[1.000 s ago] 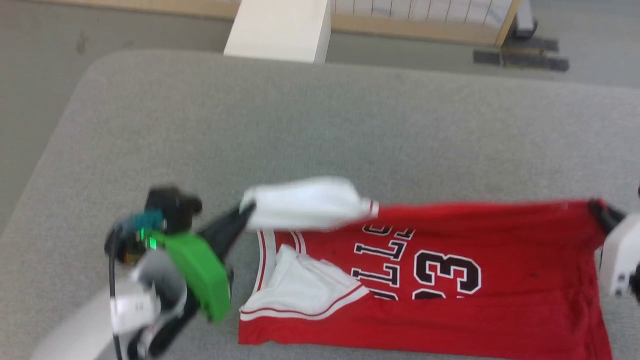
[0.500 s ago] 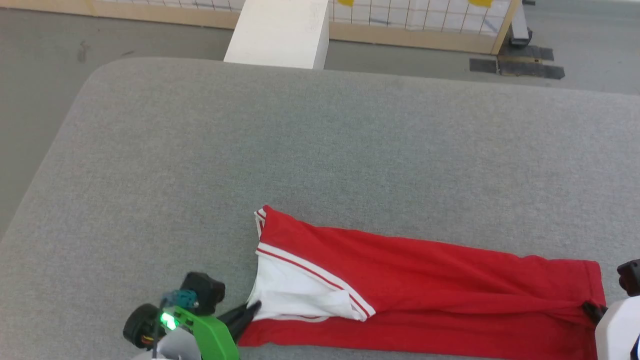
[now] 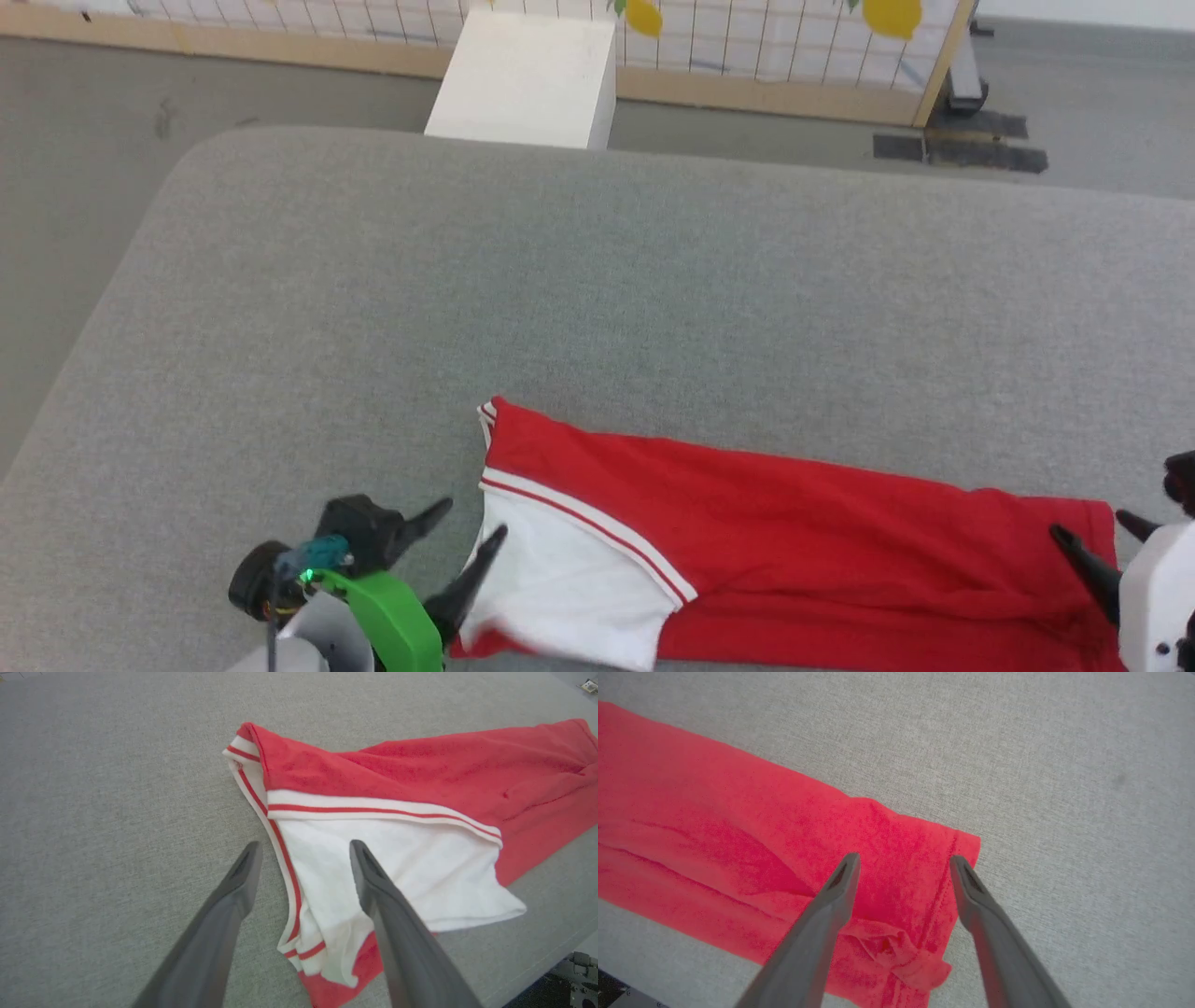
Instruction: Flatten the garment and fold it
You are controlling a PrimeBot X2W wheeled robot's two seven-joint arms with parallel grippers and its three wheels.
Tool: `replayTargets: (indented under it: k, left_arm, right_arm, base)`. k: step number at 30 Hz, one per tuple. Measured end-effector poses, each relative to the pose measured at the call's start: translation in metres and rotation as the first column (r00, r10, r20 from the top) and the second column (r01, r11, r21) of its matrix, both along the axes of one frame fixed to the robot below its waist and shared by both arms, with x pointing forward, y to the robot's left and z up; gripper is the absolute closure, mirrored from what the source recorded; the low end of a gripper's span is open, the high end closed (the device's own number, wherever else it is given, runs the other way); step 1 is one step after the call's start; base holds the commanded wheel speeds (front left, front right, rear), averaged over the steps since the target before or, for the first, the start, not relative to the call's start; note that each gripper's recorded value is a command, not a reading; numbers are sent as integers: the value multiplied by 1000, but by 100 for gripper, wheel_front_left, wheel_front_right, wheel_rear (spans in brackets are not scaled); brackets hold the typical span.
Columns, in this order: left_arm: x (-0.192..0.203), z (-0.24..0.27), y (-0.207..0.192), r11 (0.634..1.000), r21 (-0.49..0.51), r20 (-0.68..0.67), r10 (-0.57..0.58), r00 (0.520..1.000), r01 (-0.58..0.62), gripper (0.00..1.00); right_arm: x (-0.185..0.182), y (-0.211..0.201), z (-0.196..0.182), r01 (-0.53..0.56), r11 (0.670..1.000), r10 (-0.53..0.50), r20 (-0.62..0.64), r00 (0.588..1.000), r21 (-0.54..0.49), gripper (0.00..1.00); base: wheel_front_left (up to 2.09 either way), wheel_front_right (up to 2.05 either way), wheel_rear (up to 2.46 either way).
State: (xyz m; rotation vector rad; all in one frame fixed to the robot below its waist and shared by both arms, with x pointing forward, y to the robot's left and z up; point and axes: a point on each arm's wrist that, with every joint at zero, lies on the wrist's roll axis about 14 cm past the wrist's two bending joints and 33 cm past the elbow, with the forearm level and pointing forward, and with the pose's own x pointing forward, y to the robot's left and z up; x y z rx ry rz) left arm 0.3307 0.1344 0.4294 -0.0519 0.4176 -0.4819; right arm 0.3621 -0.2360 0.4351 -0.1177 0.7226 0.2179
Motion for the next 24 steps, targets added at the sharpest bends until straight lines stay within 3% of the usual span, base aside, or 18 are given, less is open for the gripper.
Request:
replayTargets:
  k: [5,6,10,11,13,24]
  left_arm:
    - [21,52,16,989,-86,207,138,969,-123,0]
    - [28,71,32,969,-115,271,241,932,-217,0]
    - [28,93,53,918,-200,314,392,865,-343,0]
    - [23,119,66,863,-298,368,497,786,-407,0]
    - [17,125,73,851,-296,405,523,750,-434,0]
    - [-3,117,77,831,-230,482,549,683,-506,0]
  right_arm:
    - [6,-6,37,70,996,-76,111,991,60,0]
    - [4,-16,45,130,989,-139,143,980,73,0]
    - [-8,-21,41,218,968,-235,146,961,123,0]
    - [-17,-21,29,287,942,-309,115,944,172,0]
    - [-21,-20,20,327,924,-349,87,933,200,0]
    - [-39,-28,-41,462,867,-450,-102,887,186,0]
  base:
    - [0,0,0]
    - [0,0,0]
    - [0,0,0]
    - [0,0,0]
    - [0,0,0]
    - [0,0,0]
